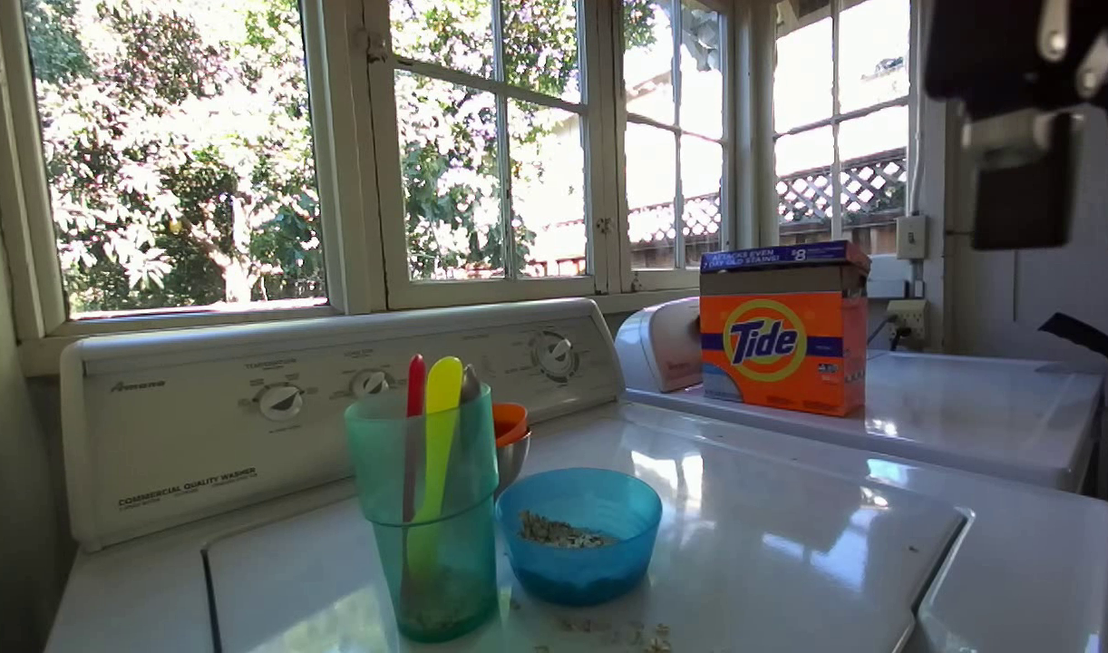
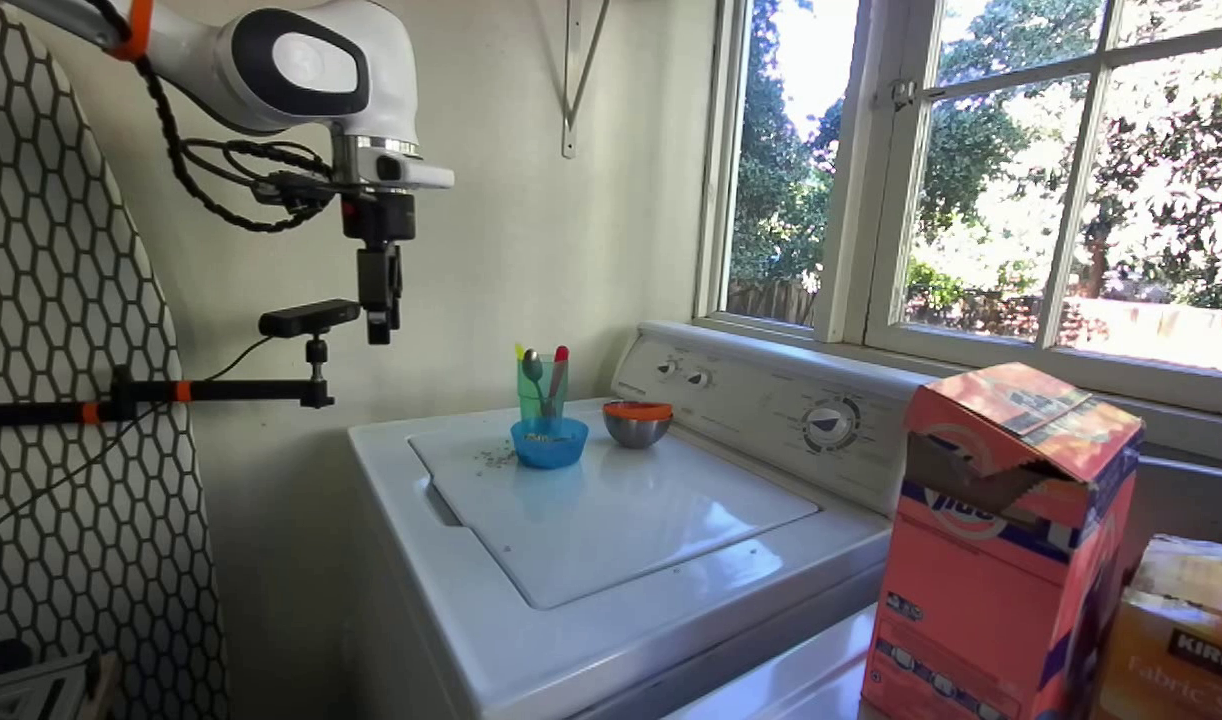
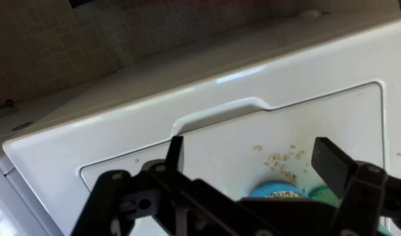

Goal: Remove the silver spoon, the knife and the pink spoon out of the green cup

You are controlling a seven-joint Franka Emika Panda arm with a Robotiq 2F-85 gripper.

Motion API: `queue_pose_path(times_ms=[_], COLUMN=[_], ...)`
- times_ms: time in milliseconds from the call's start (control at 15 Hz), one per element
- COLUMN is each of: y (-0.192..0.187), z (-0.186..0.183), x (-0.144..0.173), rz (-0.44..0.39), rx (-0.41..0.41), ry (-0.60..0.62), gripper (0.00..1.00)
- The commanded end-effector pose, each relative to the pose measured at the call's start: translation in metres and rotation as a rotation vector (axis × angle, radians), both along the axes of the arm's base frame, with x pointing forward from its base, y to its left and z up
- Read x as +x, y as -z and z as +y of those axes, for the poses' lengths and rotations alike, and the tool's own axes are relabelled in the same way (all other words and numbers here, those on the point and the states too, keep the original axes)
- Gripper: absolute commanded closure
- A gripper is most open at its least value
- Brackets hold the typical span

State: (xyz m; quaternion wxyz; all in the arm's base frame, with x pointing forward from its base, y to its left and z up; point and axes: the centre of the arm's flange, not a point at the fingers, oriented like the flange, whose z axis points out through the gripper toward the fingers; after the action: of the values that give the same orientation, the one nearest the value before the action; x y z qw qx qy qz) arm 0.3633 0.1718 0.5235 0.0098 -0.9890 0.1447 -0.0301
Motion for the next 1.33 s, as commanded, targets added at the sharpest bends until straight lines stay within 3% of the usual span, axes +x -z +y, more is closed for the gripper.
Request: queue_pose_path(times_ms=[0, 333, 733, 867, 933, 1267], y=[-0.003, -0.007, -0.010, -0.011, -0.005, 0.000], z=[0.015, 0.037, 0.078, 0.078, 0.065, 0.074], x=[0.042, 0.106, 0.173, 0.180, 0.160, 0.178], rz=[-0.080, -0.168, -0.196, -0.195, -0.204, -0.185], rx=[0.046, 0.076, 0.070, 0.084, 0.087, 0.104], ry=[0.045, 0.098, 0.215, 0.199, 0.188, 0.204], gripper=[0.00, 0.00, 0.00, 0.00, 0.00, 0.00])
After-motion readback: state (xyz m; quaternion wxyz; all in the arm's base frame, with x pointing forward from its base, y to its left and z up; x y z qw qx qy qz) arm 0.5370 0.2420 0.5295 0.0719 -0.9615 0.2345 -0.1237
